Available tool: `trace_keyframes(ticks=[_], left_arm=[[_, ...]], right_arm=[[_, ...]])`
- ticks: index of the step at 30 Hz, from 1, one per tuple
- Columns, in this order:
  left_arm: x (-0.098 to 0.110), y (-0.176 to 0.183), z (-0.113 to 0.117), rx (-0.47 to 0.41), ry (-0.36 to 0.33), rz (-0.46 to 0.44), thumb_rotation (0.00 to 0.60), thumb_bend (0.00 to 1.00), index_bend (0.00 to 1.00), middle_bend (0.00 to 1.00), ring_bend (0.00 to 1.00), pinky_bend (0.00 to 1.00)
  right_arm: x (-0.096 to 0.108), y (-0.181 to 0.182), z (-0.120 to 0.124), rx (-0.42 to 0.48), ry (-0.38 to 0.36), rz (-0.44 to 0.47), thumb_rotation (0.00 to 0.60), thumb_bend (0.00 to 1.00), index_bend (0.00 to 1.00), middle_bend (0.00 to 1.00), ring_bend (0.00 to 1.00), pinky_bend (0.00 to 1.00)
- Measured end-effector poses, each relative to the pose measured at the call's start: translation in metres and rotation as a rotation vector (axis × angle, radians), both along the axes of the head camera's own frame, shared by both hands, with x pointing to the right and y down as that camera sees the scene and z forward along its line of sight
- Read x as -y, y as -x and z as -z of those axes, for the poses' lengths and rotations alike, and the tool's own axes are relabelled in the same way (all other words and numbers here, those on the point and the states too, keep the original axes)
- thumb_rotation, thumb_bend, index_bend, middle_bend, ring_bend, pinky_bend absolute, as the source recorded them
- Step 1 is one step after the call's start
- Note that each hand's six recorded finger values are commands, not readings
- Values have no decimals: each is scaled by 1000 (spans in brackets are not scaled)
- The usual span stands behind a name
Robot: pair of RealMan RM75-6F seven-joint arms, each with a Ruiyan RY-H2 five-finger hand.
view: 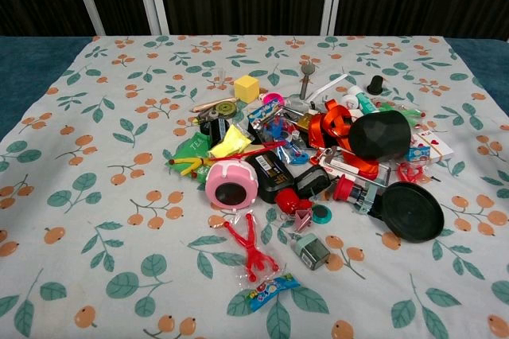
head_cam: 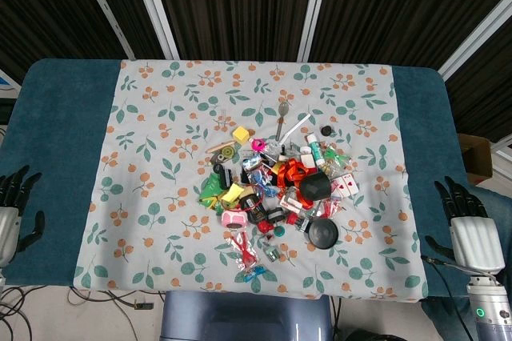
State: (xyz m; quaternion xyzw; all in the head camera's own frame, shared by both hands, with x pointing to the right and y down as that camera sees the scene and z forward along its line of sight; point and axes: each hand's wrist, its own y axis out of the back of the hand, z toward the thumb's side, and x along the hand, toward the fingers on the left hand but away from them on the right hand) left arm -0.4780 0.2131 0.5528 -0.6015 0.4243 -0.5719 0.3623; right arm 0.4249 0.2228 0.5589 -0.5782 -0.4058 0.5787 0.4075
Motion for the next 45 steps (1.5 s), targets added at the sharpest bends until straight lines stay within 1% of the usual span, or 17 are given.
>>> trace_keyframes(ticks=[8, 17, 29, 40, 43, 45], left_arm=[[-3, -1, 3, 3, -7, -19, 600, 539, 97, 0, 31, 23], [-5, -3, 0, 4, -3, -24, 600, 540, 97, 0, 31, 23], [-6, -4, 1, 0, -7, -20, 600, 542, 97, 0, 31, 23], [-5, -3, 1, 2, -8, -18, 600, 542, 97, 0, 31, 23], [-4, -2, 1, 2, -8, -16, 600, 543, 97, 0, 31, 23], [-4, -2, 1, 0, -9, -13, 600, 544, 97, 0, 31, 23]], right_arm=[[0, 2, 3, 9, -11, 1, 600, 186, 29, 40, 116, 190], [-1, 1, 1, 35, 6, -7, 600, 186, 29, 40, 116, 190], [-1, 0, 0, 46, 24, -4, 600, 187, 29, 43, 116, 190], [2, 1, -8, 62, 33, 1, 600, 186, 31, 82, 118, 190], [2, 2, -10, 64, 39, 4, 600, 187, 49, 94, 134, 190], [2, 2, -12, 65, 42, 9, 600, 187, 80, 107, 139, 190]])
